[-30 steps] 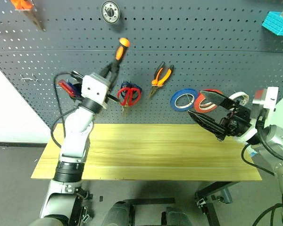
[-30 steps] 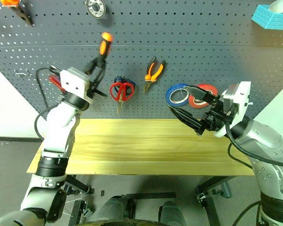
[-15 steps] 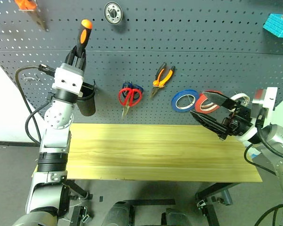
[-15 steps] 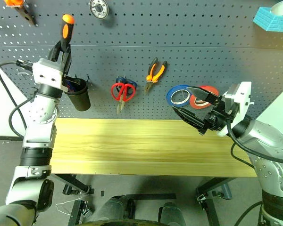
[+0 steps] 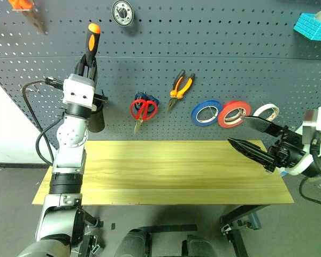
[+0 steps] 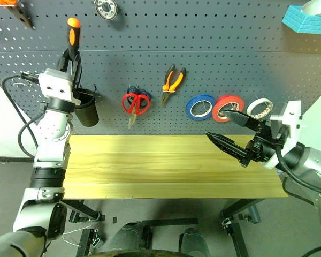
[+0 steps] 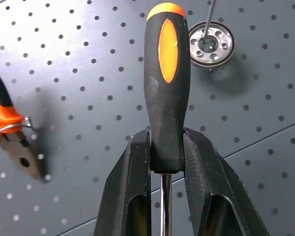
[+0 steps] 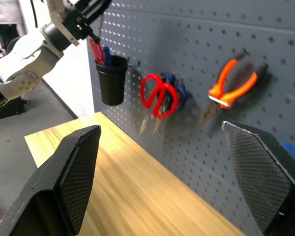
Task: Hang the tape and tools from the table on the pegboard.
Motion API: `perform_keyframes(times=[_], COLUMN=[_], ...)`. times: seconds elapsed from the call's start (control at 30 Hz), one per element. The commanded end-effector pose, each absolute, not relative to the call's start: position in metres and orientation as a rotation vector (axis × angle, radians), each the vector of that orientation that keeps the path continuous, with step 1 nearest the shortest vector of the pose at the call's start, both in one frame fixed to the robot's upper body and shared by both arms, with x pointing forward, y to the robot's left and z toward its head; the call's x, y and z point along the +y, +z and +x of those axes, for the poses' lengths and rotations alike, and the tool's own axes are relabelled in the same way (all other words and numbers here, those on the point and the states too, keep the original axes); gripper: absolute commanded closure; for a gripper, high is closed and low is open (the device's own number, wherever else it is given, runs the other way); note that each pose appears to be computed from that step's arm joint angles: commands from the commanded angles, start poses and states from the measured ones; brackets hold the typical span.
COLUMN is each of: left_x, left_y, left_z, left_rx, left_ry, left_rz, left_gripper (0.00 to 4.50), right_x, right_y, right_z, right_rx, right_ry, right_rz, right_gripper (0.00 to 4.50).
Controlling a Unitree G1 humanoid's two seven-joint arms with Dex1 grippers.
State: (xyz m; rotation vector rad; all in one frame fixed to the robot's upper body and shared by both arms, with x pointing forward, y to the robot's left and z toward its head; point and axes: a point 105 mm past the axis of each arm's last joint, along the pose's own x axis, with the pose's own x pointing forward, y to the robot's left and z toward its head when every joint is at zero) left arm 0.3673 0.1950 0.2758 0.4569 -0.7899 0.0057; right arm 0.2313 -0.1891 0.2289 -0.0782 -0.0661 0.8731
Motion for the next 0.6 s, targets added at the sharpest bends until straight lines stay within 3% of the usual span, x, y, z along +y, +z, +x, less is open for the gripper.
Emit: perform_keyframes(times=[0.03, 0.6], left_x=[0.198, 0.225], left_y=[0.297, 0.285], left_z=[0.363, 0.360], left_rx=[-0.860, -0.797], left_ry=[0.026, 0.133], left_rz=[0.447, 0.463], left_gripper=[3.96, 3.96], right_x=[-0.186, -0.192], right_y=[0.239, 0.228], right_z=[0.221, 0.213], right_rx=[-0.088, 0.020], right_ry=[0.889, 0.870], right_rz=[-0.098, -0.078], right_gripper=[0.36, 0.36])
